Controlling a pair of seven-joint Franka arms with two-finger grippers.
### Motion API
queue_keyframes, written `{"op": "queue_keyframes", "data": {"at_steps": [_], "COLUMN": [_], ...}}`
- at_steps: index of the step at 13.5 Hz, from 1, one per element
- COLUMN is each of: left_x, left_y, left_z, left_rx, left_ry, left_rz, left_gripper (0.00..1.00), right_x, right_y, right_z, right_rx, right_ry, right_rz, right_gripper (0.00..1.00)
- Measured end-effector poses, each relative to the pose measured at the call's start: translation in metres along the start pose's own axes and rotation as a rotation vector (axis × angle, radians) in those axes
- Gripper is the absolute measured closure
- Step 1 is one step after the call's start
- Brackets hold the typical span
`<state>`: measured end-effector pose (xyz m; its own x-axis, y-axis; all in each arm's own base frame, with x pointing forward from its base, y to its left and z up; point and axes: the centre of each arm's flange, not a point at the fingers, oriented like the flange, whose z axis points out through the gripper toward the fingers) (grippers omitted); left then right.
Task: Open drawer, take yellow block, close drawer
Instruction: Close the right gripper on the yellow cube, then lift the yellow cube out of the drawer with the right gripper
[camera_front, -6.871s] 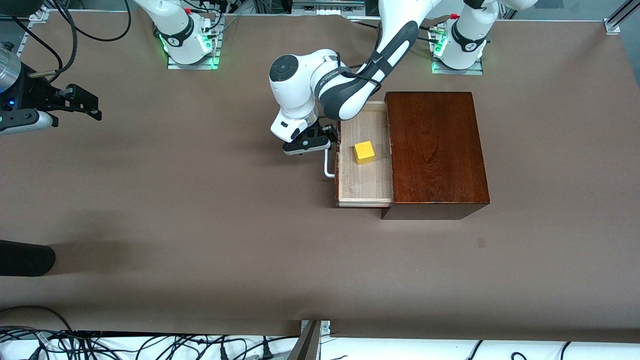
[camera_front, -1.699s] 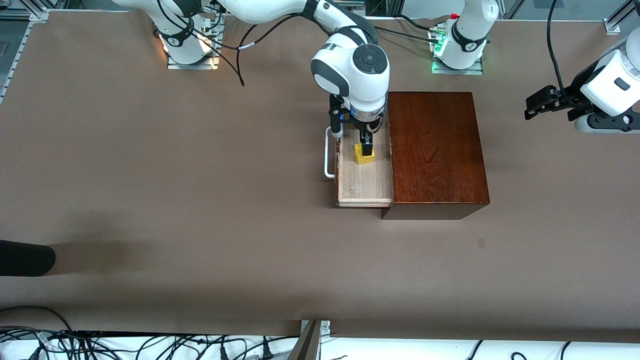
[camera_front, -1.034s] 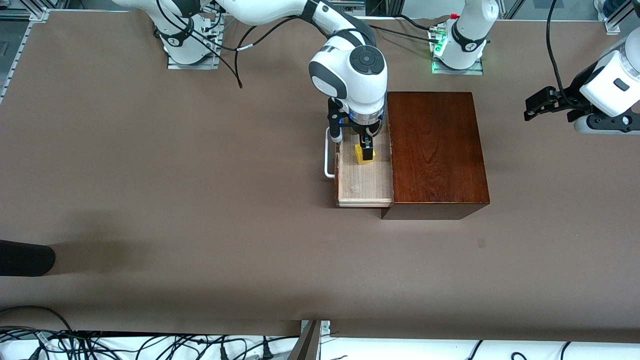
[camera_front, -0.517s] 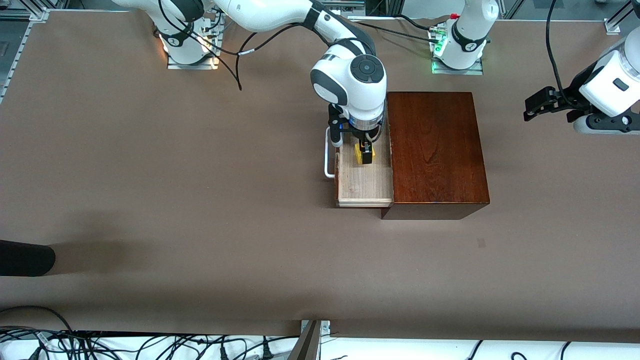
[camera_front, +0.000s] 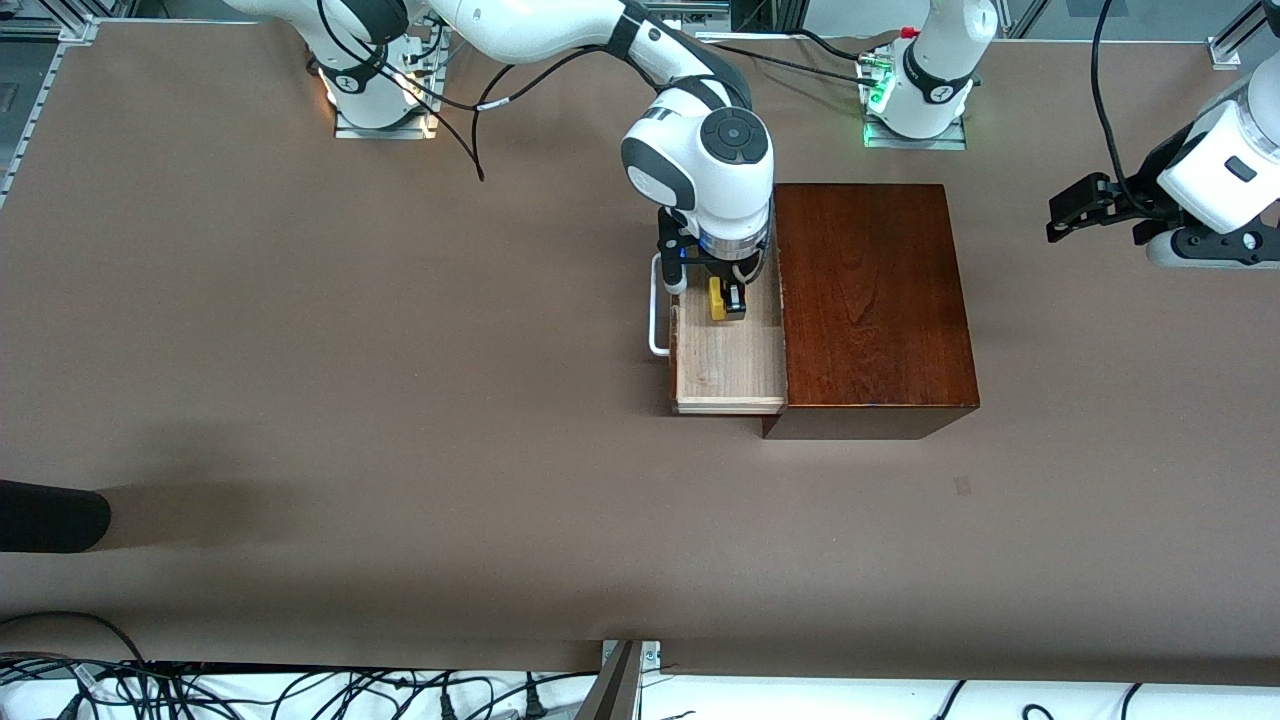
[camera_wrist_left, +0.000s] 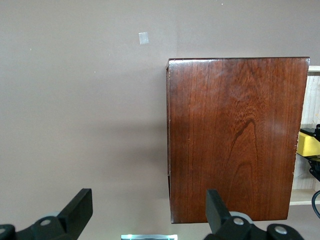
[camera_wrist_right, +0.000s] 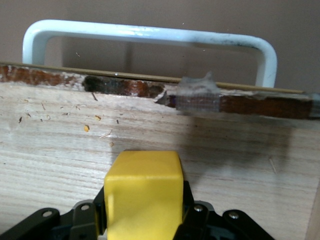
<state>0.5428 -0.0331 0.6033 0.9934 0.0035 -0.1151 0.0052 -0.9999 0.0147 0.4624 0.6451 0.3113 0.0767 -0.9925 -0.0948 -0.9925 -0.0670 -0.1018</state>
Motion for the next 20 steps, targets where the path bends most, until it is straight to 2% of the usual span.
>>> {"op": "queue_keyframes", "data": {"at_steps": [3, 6, 8, 11, 15, 20], "left_x": [0.000, 0.000, 0.000, 0.000, 0.000, 0.000], "left_y": [0.000, 0.003, 0.004, 0.009, 0.010, 0.009], "left_z": [0.000, 0.000, 0.000, 0.000, -0.001, -0.001], "left_rx": [0.000, 0.000, 0.001, 0.001, 0.001, 0.001], "left_ry": [0.000, 0.001, 0.002, 0.007, 0.010, 0.011], "left_rz": [0.000, 0.005, 0.007, 0.017, 0.018, 0.016], "left_gripper": [0.00, 0.00, 0.00, 0.00, 0.00, 0.00], "right_x": [0.001, 0.009, 0.032, 0.093, 0.188, 0.319], "right_y": [-0.003, -0.016, -0.024, -0.043, -0.095, -0.135], "right_z": [-0.018, -0.109, -0.190, -0.269, -0.275, -0.298], "right_rx": [-0.009, 0.017, 0.032, 0.009, -0.073, -0.129], "right_ry": [0.019, 0.013, 0.013, 0.057, 0.116, 0.095], "right_rz": [0.004, 0.024, 0.016, -0.076, -0.310, -0.600], "right_gripper": [0.44, 0.44, 0.44, 0.44, 0.44, 0.44]}}
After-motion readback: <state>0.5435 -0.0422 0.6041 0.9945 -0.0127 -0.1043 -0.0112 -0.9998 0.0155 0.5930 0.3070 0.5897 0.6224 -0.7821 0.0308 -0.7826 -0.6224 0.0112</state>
